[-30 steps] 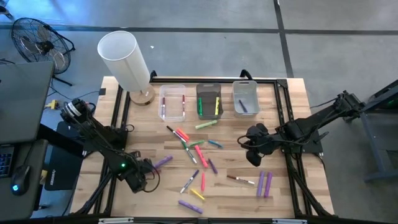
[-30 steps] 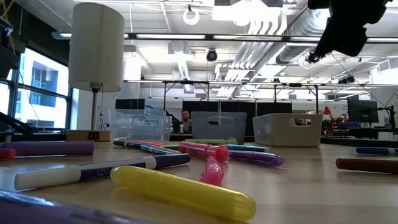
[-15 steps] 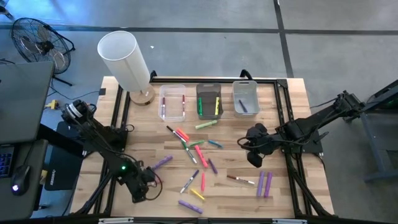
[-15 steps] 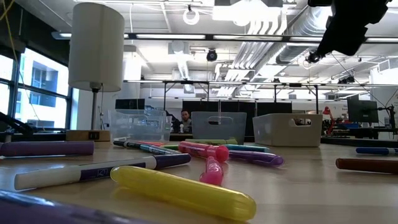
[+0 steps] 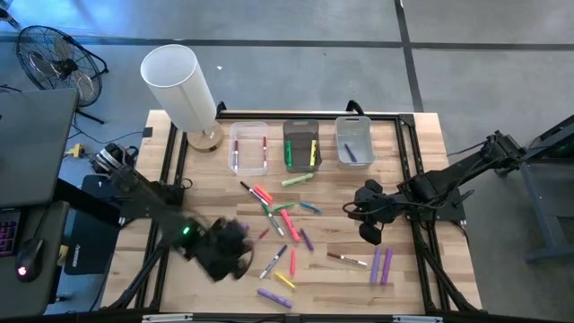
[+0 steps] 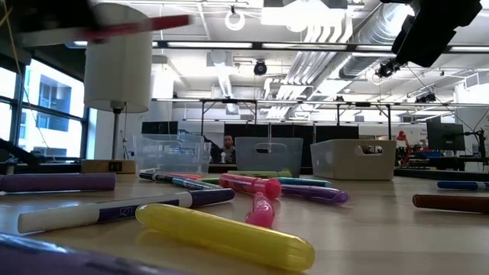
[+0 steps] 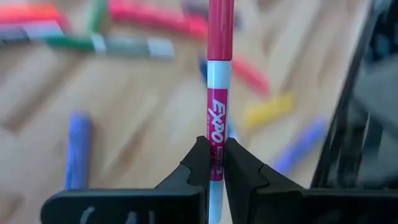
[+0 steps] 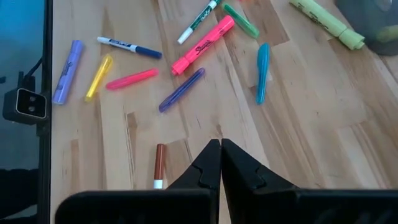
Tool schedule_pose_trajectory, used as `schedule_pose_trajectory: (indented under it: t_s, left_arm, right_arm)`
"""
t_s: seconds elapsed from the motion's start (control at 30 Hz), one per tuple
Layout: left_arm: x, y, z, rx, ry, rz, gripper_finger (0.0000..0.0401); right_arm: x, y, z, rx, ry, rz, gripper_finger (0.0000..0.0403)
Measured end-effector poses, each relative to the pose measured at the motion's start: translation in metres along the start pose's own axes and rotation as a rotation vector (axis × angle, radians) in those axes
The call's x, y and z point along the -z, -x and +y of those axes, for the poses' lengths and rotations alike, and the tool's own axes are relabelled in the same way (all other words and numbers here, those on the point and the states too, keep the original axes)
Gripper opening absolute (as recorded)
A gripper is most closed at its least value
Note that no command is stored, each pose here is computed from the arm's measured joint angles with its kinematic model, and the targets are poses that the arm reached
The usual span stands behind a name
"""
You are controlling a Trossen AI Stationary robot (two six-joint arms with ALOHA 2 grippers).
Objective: Pick & Place Markers
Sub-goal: Put the pink dry erase marker into the transparent bin
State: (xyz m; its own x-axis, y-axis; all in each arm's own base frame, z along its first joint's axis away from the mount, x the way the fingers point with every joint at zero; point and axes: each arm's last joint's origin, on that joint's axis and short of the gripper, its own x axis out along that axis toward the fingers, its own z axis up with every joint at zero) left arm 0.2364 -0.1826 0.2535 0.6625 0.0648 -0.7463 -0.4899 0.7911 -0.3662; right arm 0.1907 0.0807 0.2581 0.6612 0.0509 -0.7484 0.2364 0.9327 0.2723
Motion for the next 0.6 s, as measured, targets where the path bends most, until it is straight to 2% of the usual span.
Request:
schedule_pose_trajectory:
  t_s: [0.1, 0.2, 0.4, 0.6]
  left_arm:
    - [-0.039, -0.008, 0.008, -0.045, 0.106, -0.015, 0.0018]
    - [-0.079, -0.018, 0.029, -0.113, 0.19, 0.02, 0.0018]
    - [-0.146, -0.038, 0.099, -0.267, 0.271, 0.044, 0.0019]
    - [-0.19, -0.038, 0.169, -0.36, 0.36, 0.039, 0.0019]
  right_arm:
    - [0.0, 0.0, 0.0, 0.006, 0.004, -0.006, 0.0001]
    - [-0.001, 0.0, -0.001, 0.026, 0.004, -0.022, 0.0002]
    - [-0.001, 0.0, -0.001, 0.042, -0.008, -0.035, 0.0001]
    - [-0.003, 0.0, -0.003, 0.101, -0.065, -0.089, 0.0001]
